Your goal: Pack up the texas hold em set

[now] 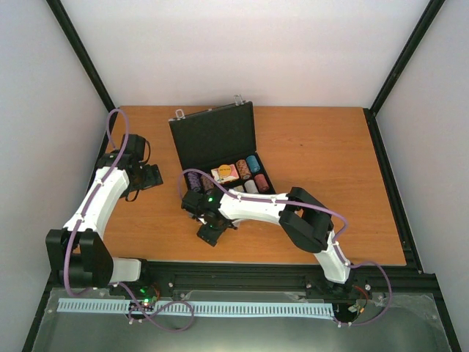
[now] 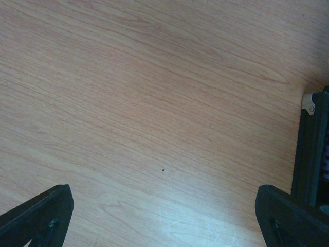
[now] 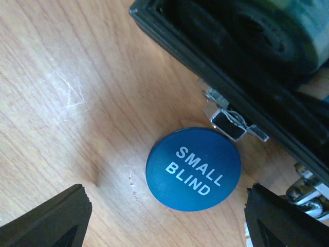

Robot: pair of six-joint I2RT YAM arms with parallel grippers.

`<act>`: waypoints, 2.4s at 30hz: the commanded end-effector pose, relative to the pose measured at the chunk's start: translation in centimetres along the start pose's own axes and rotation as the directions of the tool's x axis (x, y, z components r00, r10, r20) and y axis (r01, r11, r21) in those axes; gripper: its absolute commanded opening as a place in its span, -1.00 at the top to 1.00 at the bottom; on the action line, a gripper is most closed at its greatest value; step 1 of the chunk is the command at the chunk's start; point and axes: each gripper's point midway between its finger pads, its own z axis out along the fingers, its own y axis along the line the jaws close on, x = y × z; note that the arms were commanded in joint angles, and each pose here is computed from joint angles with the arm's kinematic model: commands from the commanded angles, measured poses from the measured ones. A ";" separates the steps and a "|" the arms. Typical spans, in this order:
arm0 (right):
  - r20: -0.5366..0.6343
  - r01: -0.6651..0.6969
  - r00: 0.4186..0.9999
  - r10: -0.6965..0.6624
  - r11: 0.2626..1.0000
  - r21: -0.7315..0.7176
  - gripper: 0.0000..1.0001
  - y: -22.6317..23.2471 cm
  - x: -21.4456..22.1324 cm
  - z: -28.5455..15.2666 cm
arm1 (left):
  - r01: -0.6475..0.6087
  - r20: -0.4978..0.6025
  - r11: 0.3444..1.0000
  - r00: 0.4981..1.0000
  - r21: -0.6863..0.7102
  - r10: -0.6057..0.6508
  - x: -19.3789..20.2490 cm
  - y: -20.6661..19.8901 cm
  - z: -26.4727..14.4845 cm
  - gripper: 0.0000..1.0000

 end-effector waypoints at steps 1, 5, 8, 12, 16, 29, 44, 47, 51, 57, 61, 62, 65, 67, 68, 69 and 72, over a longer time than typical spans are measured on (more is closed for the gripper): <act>0.053 0.012 0.999 -0.012 1.000 0.007 -0.68 -0.1 -1.6 -0.5 | 0.014 0.023 1.000 1.000 0.001 -0.014 -0.4 0.3 -0.7 -0.99; 0.048 -0.006 0.999 0.007 1.000 -0.008 -0.70 -0.6 -1.7 0.2 | 0.012 0.023 1.000 1.000 0.000 -0.012 -0.3 0.3 -0.7 -1.00; 0.043 -0.021 0.999 0.022 0.999 -0.026 -0.79 -1.2 -1.8 0.4 | 0.010 0.023 1.000 1.000 -0.002 -0.010 -0.3 0.3 -0.7 -1.00; 0.019 -0.036 0.999 0.037 0.998 -0.050 -0.81 -2.0 -1.6 0.9 | 0.009 0.026 1.000 1.000 -0.005 -0.009 -0.4 0.4 -0.7 -0.99; 0.003 -0.037 0.999 0.037 0.995 -0.091 -0.81 -2.1 -1.5 1.3 | 0.007 0.025 1.000 1.000 -0.006 -0.007 -0.3 0.4 -0.6 -0.99; 0.022 -0.043 0.998 0.050 0.967 -0.252 -0.71 1.3 -1.2 0.1 | 0.005 0.022 1.000 1.000 -0.012 -0.005 -0.2 0.5 -0.4 -0.99; 0.067 -0.043 0.996 0.053 0.989 -0.140 -0.76 1.0 -1.3 -2.1 | -0.005 0.011 1.000 1.000 -0.001 0.005 0.1 0.3 0.1 -0.99; 0.067 -0.046 0.996 0.055 0.990 -0.134 -0.89 0.8 -1.4 -2.1 | -0.008 0.013 1.000 1.000 0.002 0.008 0.1 0.2 0.1 -0.99; 0.045 -0.051 0.997 0.058 0.988 -0.145 -1.00 1.1 -1.1 -1.4 | -0.010 0.018 1.000 1.000 0.005 0.010 0.1 0.3 -0.1 -0.99; 0.004 -0.049 0.999 0.050 0.991 -0.126 -1.00 1.2 -0.4 0.1 | -0.010 0.020 1.000 1.000 0.005 0.010 0.3 0.4 -0.2 -1.00; -0.026 -0.053 0.998 0.051 0.992 -0.111 -1.00 1.4 0.1 1.2 | -0.011 0.020 1.000 1.000 0.008 0.011 0.2 0.3 -0.1 -0.99; -0.031 -0.057 0.998 0.054 0.993 -0.106 -1.00 1.4 0.2 1.5 | -0.011 0.019 1.000 1.000 0.010 0.011 0.3 0.3 -0.1 -0.99; -0.032 -0.069 0.997 0.065 0.992 -0.107 -1.00 1.4 0.2 2.1 | -0.013 0.019 1.000 1.000 0.012 0.013 0.2 0.2 -0.1 -0.99; -0.030 -0.072 0.997 0.069 0.992 -0.101 -1.00 1.4 0.0 2.4 | -0.013 0.015 1.000 1.000 0.014 0.013 0.3 0.1 -0.1 -0.99; -0.030 -0.074 0.997 0.072 0.993 -0.095 -1.00 1.3 0.0 2.5 | -0.013 0.014 1.000 1.000 0.015 0.013 0.3 0.1 -0.1 -0.99; -0.031 -0.077 0.997 0.074 0.993 -0.090 -0.99 1.2 -0.1 2.6 | -0.012 0.013 1.000 1.000 0.015 0.012 0.3 0.1 0.0 -0.99; -0.043 -0.081 0.996 0.078 0.994 -0.073 -0.91 1.0 0.0 2.8 | -0.014 0.016 1.000 1.000 0.016 0.013 0.3 0.1 -0.1 -0.99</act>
